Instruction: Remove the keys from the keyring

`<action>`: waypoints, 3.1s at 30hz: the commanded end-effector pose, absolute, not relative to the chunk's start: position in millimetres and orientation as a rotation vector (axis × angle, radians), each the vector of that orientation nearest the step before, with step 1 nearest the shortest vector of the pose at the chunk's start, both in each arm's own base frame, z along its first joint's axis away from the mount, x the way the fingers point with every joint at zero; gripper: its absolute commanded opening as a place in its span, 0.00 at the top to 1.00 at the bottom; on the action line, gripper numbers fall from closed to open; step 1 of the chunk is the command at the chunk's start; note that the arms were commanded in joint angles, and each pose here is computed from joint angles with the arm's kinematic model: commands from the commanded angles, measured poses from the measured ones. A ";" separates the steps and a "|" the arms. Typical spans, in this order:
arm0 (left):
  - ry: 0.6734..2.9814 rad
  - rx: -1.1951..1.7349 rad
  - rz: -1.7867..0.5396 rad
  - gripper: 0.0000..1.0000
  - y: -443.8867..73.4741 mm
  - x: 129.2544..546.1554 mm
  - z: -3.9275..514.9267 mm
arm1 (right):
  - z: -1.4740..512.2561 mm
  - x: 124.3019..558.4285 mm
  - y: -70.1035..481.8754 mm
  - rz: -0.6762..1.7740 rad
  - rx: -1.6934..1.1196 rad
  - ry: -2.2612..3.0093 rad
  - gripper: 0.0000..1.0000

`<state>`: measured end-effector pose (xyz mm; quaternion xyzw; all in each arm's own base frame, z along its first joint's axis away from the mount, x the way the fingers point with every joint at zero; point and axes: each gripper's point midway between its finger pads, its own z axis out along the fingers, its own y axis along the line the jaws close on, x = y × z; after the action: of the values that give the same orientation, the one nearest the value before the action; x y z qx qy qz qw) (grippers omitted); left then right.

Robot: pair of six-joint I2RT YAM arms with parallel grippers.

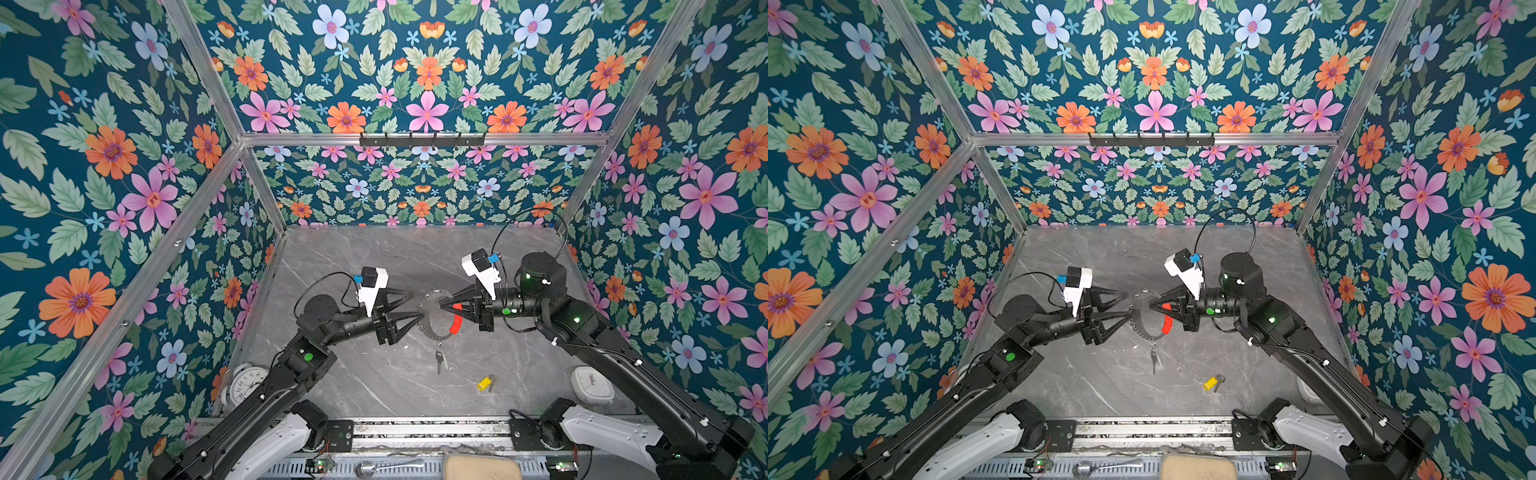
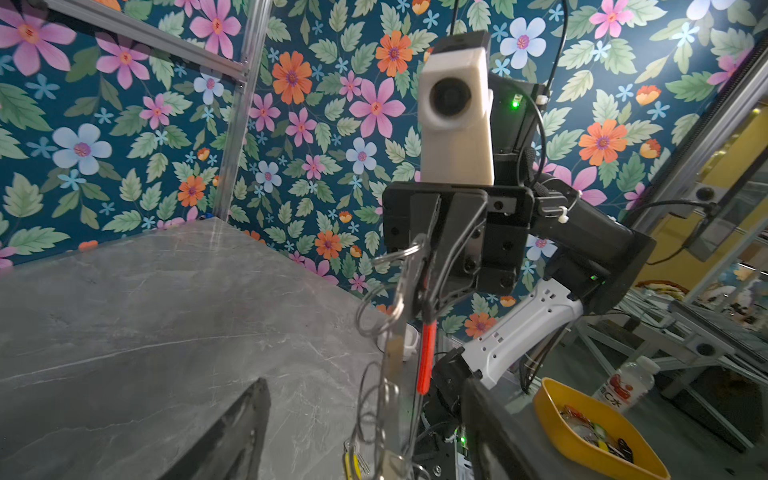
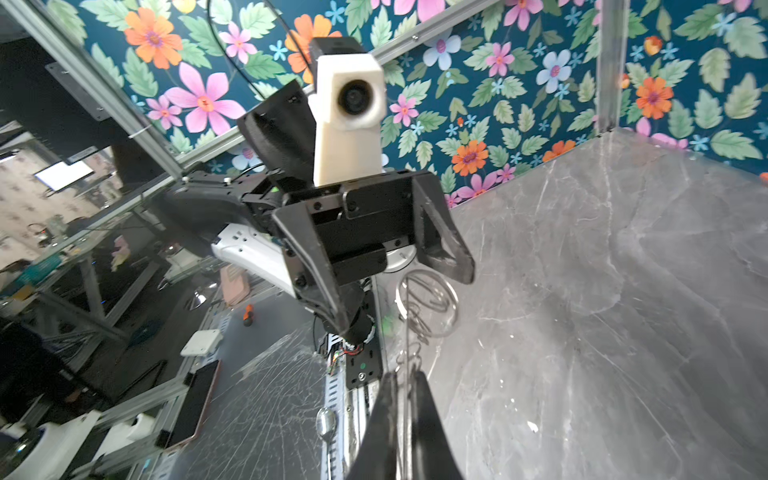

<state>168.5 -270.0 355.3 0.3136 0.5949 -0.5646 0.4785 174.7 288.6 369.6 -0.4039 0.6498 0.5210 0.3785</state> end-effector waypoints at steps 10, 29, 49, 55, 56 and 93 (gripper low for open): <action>1.282 0.860 -1.618 0.74 -279.0 142.9 377.4 | 383.1 176.4 297.5 1.408 -1.041 1.601 1.00; 1.380 0.415 -1.419 1.00 -262.3 212.8 366.3 | 378.1 226.4 266.3 1.115 -0.655 1.641 0.43; 1.386 0.288 -1.354 1.00 -250.3 229.2 364.2 | 289.5 189.0 306.2 1.075 -0.920 1.698 0.41; 1.392 0.267 -1.370 1.00 -250.6 230.9 357.7 | 283.0 203.2 309.0 1.035 -0.846 1.705 0.40; 1.401 0.250 -1.366 1.00 -249.0 232.8 352.7 | 282.3 203.5 309.0 1.035 -0.844 1.702 0.40; 1.884 -0.173 -1.225 1.00 -220.8 254.4 132.3 | 200.8 217.0 301.9 0.992 -0.704 1.952 0.37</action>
<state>250.7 -222.3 119.3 -0.0672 0.7678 -0.4871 0.4108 218.8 293.9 207.6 -0.2745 0.7697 0.3830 0.4308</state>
